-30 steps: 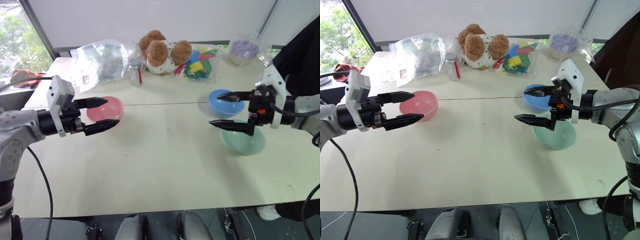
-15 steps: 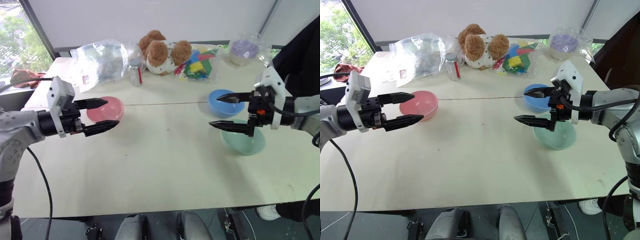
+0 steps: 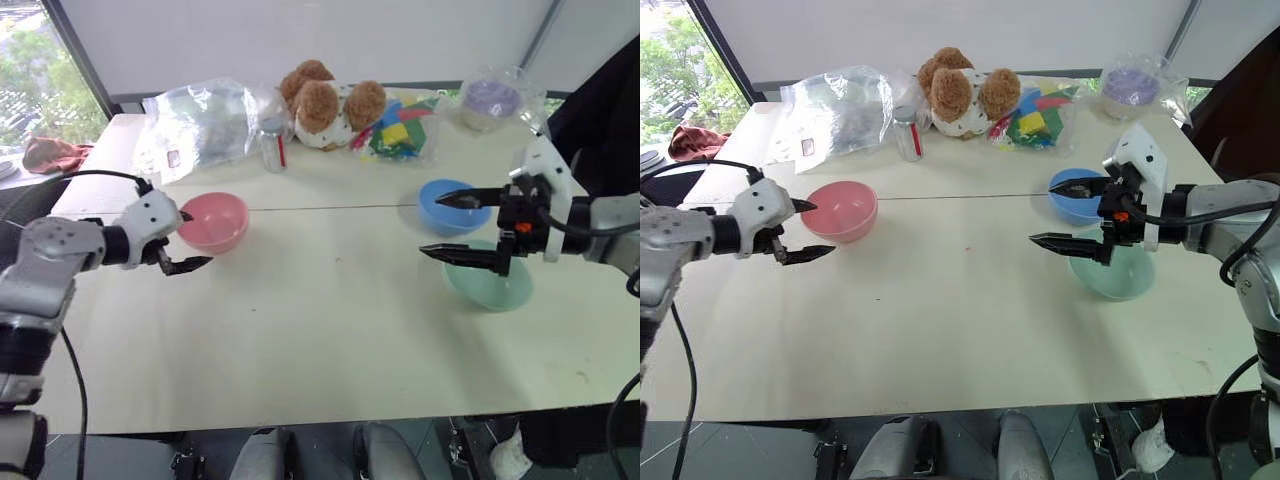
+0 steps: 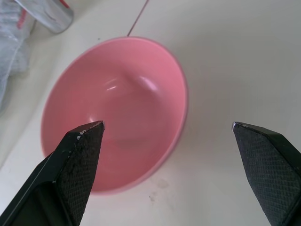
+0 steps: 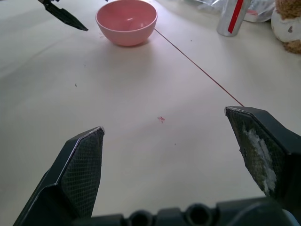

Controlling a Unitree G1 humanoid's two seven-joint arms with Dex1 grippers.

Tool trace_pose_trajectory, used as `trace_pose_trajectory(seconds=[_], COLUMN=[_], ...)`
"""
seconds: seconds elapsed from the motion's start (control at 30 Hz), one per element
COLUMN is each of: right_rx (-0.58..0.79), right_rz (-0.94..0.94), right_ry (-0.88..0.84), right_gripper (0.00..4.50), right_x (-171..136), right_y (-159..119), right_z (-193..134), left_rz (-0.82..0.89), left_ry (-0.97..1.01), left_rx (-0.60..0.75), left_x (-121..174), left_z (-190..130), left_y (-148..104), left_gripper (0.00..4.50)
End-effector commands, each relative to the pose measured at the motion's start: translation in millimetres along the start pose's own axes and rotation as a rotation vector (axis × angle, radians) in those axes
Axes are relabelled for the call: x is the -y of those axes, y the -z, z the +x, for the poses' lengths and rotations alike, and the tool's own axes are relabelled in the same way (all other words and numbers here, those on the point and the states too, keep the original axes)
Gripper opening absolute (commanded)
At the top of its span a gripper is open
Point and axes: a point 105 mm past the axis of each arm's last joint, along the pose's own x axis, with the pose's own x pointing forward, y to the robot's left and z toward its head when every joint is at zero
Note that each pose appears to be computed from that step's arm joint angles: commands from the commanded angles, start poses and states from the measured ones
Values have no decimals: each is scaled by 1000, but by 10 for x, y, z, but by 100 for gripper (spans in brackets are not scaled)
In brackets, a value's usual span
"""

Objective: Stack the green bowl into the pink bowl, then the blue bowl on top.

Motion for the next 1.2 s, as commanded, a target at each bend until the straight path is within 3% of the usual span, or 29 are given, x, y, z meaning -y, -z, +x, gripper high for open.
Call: trace_pose_trajectory(seconds=[0.03,0.07,0.13,0.23,0.37,0.5,0.63,0.73,0.9,1.17,1.2], right_rx=[21,20,18,15,7,3,-1,-5,-11,-20,-20], right_rz=[-46,-46,-44,-41,-39,-40,-42,-43,-39,-27,-26], right_ry=[34,38,43,53,65,72,78,86,101,132,135], right_gripper=[448,448,450,450,450,450,450,450,450,450,450], right_x=[-4,-5,-10,-13,-10,-3,-7,-16,-41,-84,-87], right_y=[-131,-129,-127,-123,-108,-107,-116,-112,-109,-78,-77], right_z=[-86,-95,-109,-136,-173,-197,-208,-212,-231,-300,-302], left_rz=[38,34,37,69,132,232,338,427,583,757,763], left_ry=[7,21,43,76,148,262,517,647,768,758,757], left_rx=[-31,-34,-39,-44,14,112,298,334,314,232,240], left_x=[-57,-50,-40,-30,10,114,494,743,1040,1150,1157], left_z=[109,155,209,269,311,355,419,487,720,1072,1084], left_y=[67,85,112,111,-90,-461,-1091,-1261,-1339,-1269,-1290], left_gripper=[450,450,362,203,4,4,4,4,4,4,37])
